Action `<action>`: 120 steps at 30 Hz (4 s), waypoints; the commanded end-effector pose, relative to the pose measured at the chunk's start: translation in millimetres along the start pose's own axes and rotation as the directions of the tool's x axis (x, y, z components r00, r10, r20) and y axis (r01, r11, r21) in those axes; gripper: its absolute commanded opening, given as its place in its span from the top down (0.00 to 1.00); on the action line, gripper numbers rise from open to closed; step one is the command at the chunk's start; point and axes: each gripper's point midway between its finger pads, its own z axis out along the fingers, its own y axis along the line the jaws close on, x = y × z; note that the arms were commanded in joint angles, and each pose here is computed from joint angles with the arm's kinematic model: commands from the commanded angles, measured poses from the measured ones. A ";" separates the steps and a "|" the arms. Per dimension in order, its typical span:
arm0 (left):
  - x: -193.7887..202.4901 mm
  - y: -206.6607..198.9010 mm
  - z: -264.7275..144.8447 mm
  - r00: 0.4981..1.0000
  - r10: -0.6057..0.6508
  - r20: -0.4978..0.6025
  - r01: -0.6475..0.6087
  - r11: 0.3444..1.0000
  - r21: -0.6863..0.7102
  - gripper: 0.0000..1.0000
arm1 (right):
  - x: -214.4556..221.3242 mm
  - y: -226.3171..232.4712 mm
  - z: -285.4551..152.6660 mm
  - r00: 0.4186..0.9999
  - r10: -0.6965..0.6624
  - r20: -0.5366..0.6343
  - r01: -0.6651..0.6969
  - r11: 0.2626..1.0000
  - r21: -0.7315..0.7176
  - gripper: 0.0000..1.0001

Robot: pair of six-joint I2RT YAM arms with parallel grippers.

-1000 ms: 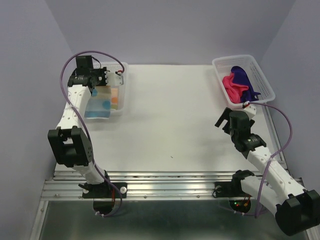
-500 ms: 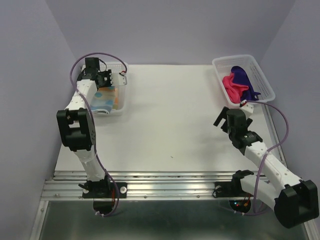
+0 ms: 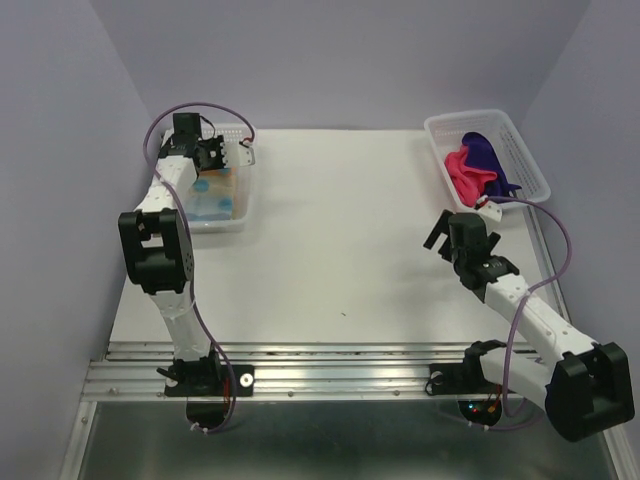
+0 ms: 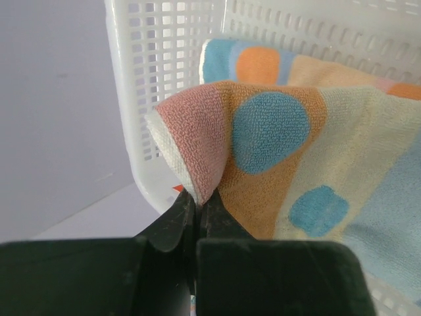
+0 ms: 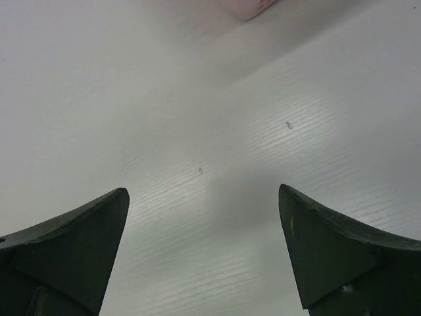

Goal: Fold and stack the towels
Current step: Neatly place the folded towel into the bin, then grab crumpled towel

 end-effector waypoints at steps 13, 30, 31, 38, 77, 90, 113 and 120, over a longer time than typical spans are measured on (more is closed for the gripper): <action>1.7 59.5 1.5 1.000 -0.012 -0.007 0.010 0.987 -0.163 1.00 | -37.0 29.1 4.3 0.995 0.055 0.079 -0.051 0.997 -0.056 0.00; 0.0 61.5 -8.1 0.997 -0.082 -0.003 0.081 0.985 -0.150 0.01 | -41.9 36.7 3.0 0.996 0.032 0.078 -0.025 0.996 -0.085 0.00; -4.0 66.5 -18.1 0.996 -0.088 0.010 0.089 0.982 -0.168 0.01 | -43.8 41.4 0.6 0.997 0.032 0.071 -0.025 0.994 -0.106 0.00; -35.9 104.5 -78.9 0.970 -0.193 0.147 0.231 0.922 -0.310 0.01 | -71.9 55.1 -22.9 0.992 0.044 0.122 -0.020 0.981 -0.192 0.00; -189.7 -79.7 -158.2 -0.170 -0.884 0.434 0.918 0.018 0.396 0.01 | -225.3 14.0 193.7 0.867 -0.494 -0.061 0.495 0.869 -0.008 0.00; -177.6 -84.5 -144.0 -0.157 -0.893 0.422 0.942 -0.007 0.335 0.01 | -248.2 -40.9 196.2 0.887 -0.460 -0.046 0.444 0.821 0.358 0.00; -172.9 -88.5 -137.0 -0.157 -0.901 0.405 0.949 -0.025 0.313 0.01 | -241.1 -72.0 196.1 0.905 -0.420 -0.070 0.411 0.821 0.397 0.30; -172.0 -88.6 -134.4 -0.157 -0.902 0.402 0.951 -0.029 0.308 0.01 | -239.1 -68.6 203.0 0.912 -0.408 -0.054 0.401 0.852 0.336 0.32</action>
